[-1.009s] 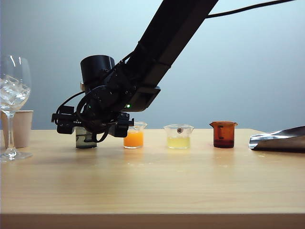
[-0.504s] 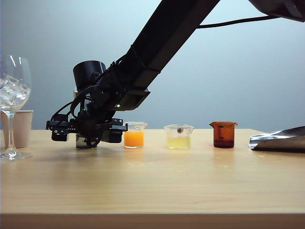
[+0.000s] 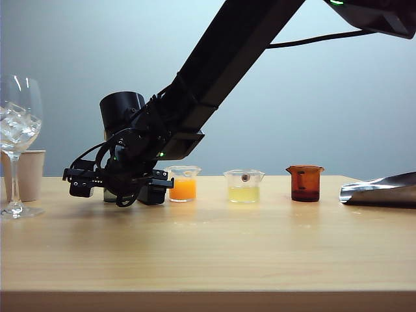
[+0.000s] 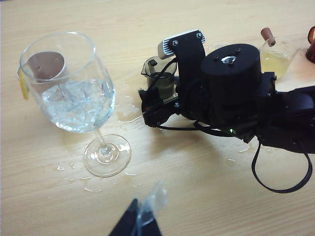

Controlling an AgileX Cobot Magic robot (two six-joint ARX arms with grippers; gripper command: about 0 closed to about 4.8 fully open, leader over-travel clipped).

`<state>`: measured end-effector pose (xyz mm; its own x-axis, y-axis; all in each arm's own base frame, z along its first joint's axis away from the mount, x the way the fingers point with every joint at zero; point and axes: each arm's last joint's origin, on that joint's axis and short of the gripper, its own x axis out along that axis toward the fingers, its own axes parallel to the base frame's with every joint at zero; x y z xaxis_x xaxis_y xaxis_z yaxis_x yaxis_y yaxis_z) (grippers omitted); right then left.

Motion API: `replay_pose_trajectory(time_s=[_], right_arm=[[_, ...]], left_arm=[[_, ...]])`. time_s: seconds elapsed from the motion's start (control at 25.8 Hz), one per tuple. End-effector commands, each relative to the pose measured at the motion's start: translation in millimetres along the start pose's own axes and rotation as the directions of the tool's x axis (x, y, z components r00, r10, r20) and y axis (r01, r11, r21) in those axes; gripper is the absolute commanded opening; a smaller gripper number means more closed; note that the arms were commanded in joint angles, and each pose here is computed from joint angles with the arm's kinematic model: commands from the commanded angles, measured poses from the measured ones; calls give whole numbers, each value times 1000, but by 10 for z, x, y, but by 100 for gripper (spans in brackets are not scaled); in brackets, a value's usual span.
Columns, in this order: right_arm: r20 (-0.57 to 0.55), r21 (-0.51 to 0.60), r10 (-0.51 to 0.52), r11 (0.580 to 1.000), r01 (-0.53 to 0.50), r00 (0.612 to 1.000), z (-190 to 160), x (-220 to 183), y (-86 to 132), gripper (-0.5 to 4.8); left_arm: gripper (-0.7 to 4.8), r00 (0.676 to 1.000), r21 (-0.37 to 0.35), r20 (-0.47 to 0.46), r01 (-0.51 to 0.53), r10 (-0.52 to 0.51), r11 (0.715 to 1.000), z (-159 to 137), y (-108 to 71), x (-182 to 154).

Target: Pick up the first measuring cup from the left, pour the coconut rum inside into the goblet, and finally put the measuring cup back in its original place.

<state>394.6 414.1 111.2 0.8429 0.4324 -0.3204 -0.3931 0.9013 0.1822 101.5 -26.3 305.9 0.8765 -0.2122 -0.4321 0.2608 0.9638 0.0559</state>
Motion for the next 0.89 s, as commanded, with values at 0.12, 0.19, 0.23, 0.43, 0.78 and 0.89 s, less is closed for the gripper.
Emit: replay_pose_trajectory(time_s=[0.12,0.19,0.23,0.43,0.78,0.89], right_arm=[[24,28,8,1000,-9,1000,29,-3,20,317],[24,28,8,1000,-9,1000,29,-3,20,288],[24,28,8,1000,-9,1000,29,-3,20,249],[25,27,9,1000,-9,1000,32,-3,19,174],[59,-24,20,1000,-19,998,167,-53,53,175],[81,-92,45,995,-37,996,311,-116,91,175]], left_arm=[[-6,1000,3,11,-4,4,1000,12,2,-6],[-6,1000,3,11,-4,4,1000,11,2,-6],[-5,1000,3,11,-4,4,1000,11,2,-6],[-5,1000,3,12,-4,4,1000,12,2,-6],[-6,998,69,11,-57,56,996,13,17,-9],[-5,998,69,13,-59,58,996,15,18,-13]])
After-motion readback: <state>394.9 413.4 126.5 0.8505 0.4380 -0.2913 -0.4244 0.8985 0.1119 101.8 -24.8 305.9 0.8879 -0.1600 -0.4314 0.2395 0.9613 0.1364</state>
